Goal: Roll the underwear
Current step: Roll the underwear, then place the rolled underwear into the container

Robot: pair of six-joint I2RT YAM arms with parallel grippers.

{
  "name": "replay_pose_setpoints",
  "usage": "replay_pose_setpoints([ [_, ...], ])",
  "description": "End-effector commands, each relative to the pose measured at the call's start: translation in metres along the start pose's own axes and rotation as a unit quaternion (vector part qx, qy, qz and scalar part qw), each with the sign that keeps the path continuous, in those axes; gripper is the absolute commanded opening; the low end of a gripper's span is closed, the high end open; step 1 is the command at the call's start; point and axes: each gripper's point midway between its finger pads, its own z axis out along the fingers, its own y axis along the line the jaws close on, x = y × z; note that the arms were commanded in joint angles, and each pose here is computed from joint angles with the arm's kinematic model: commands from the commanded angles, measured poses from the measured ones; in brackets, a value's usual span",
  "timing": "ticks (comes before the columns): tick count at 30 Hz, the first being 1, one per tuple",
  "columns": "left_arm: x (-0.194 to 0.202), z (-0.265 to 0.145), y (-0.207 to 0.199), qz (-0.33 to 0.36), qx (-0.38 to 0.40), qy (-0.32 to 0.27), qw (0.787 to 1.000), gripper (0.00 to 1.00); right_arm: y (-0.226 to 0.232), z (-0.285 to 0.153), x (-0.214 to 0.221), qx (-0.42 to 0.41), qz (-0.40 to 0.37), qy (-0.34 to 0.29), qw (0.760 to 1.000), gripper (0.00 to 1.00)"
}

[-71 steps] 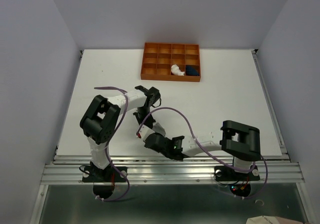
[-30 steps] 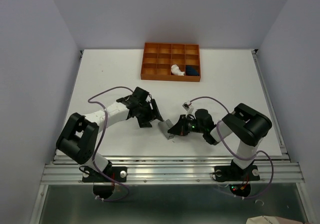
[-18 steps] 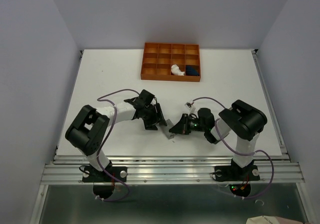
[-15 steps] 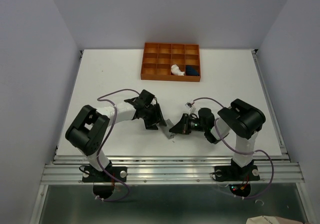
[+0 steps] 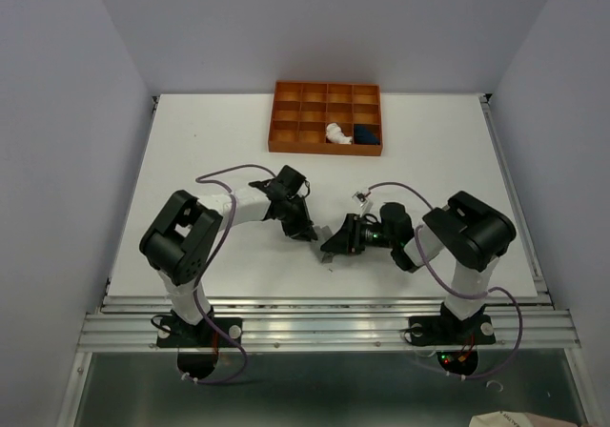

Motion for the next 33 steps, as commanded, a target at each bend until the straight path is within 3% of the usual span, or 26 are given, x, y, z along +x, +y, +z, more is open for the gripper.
replay_pose_setpoints([
  [1, 0.003, 0.005, 0.025, -0.001, -0.078, 0.008, 0.997, 0.00, 0.008, -0.006, -0.007, 0.011, -0.061, 0.013, 0.998, 0.64],
  [5, 0.002, -0.005, 0.029, -0.007, -0.116, 0.002, 0.993, 0.00, 0.028, -0.006, -0.037, 0.053, -0.151, -0.009, 0.987, 0.72],
  [6, 0.001, -0.008, 0.033, -0.012, -0.132, 0.000, 0.991, 0.00, 0.018, -0.010, -0.028, 0.088, -0.179, 0.017, 0.980, 0.74],
  [7, 0.002, -0.015, 0.035, -0.016, -0.151, 0.002, 0.988, 0.00, 0.023, -0.013, -0.042, 0.119, -0.210, -0.007, 0.970, 0.75],
  [11, 0.007, -0.021, 0.039, -0.029, -0.177, 0.022, 0.983, 0.00, 0.046, -0.006, -0.039, 0.160, -0.300, 0.007, 0.940, 0.76],
  [21, 0.014, -0.039, 0.048, -0.067, -0.230, 0.028, 0.971, 0.00, 0.070, 0.032, -0.001, 0.224, -0.429, 0.043, 0.874, 0.71],
  [33, 0.015, -0.045, 0.052, -0.079, -0.253, 0.031, 0.964, 0.00, 0.070, 0.066, 0.027, 0.277, -0.511, 0.066, 0.811, 0.67],
])
